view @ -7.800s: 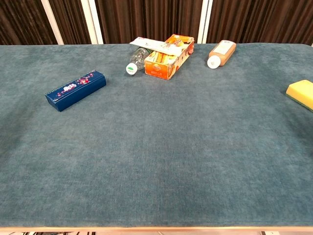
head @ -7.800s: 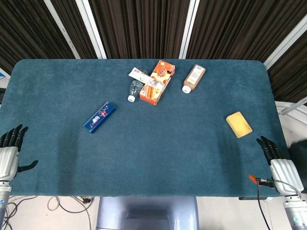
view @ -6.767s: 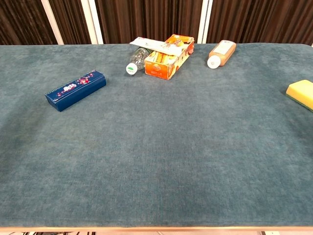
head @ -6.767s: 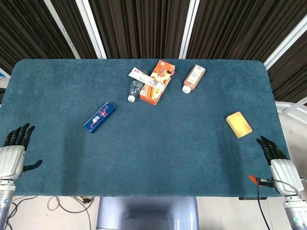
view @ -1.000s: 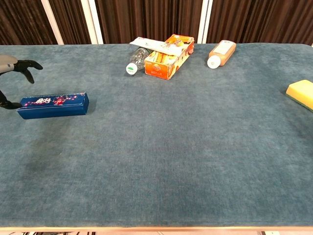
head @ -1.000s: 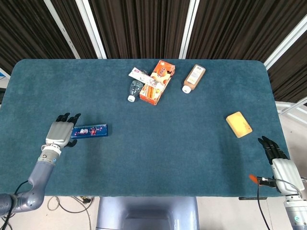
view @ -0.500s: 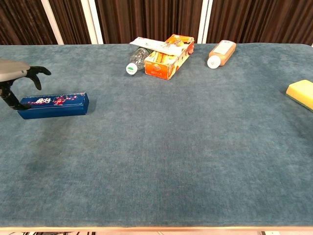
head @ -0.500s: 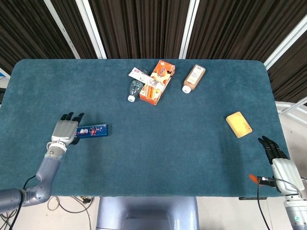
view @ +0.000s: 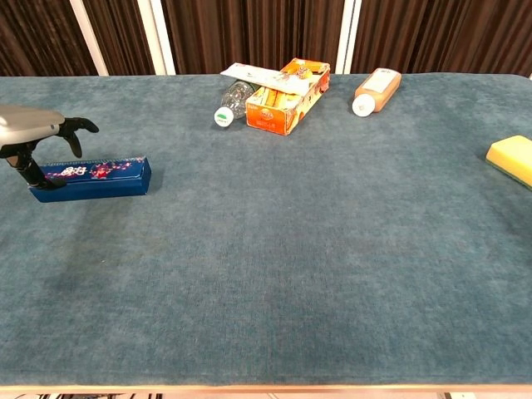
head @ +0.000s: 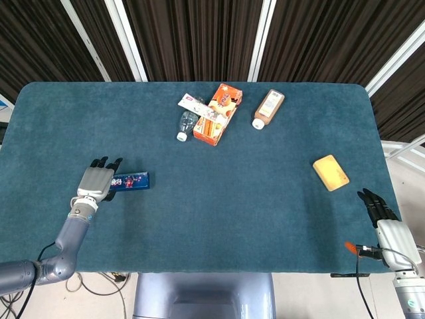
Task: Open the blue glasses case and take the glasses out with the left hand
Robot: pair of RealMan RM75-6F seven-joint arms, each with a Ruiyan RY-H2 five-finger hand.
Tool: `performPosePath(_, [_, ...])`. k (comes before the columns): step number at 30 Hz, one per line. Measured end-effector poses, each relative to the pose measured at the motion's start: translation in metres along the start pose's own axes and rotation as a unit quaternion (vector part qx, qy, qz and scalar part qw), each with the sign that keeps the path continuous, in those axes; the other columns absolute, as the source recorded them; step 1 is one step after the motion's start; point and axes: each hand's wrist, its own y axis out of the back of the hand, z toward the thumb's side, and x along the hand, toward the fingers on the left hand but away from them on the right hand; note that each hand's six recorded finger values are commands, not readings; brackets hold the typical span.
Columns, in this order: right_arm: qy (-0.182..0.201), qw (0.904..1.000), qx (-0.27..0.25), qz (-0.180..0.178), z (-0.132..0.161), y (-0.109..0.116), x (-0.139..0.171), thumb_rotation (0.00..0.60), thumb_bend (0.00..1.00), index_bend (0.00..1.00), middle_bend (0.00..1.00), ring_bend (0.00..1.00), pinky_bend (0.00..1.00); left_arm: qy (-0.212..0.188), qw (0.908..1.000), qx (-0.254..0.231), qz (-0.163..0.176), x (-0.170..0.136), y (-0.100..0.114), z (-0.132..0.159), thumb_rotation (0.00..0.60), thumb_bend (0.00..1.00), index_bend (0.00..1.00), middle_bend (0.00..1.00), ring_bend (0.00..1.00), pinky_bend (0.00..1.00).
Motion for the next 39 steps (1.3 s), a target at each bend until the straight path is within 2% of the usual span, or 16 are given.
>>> performPosePath(25, [0.000, 1.0000, 0.000, -0.001, 0.0000, 0.0004, 0.0000, 0.600, 0.13, 0.00, 0.00, 0.00, 0.19, -0.001, 1.0000, 0.000, -0.006, 0.0040, -0.0046, 0.0030, 0.600, 0.38, 0.00, 0.27, 0.00, 0.10])
performPosePath(39, [0.000, 1.0000, 0.001, -0.002, 0.0000, 0.0005, -0.0002, 0.600, 0.13, 0.00, 0.00, 0.00, 0.19, -0.003, 1.0000, -0.005, -0.003, 0.0043, -0.0034, 0.0031, 0.600, 0.44, 0.00, 0.29, 0.00, 0.11])
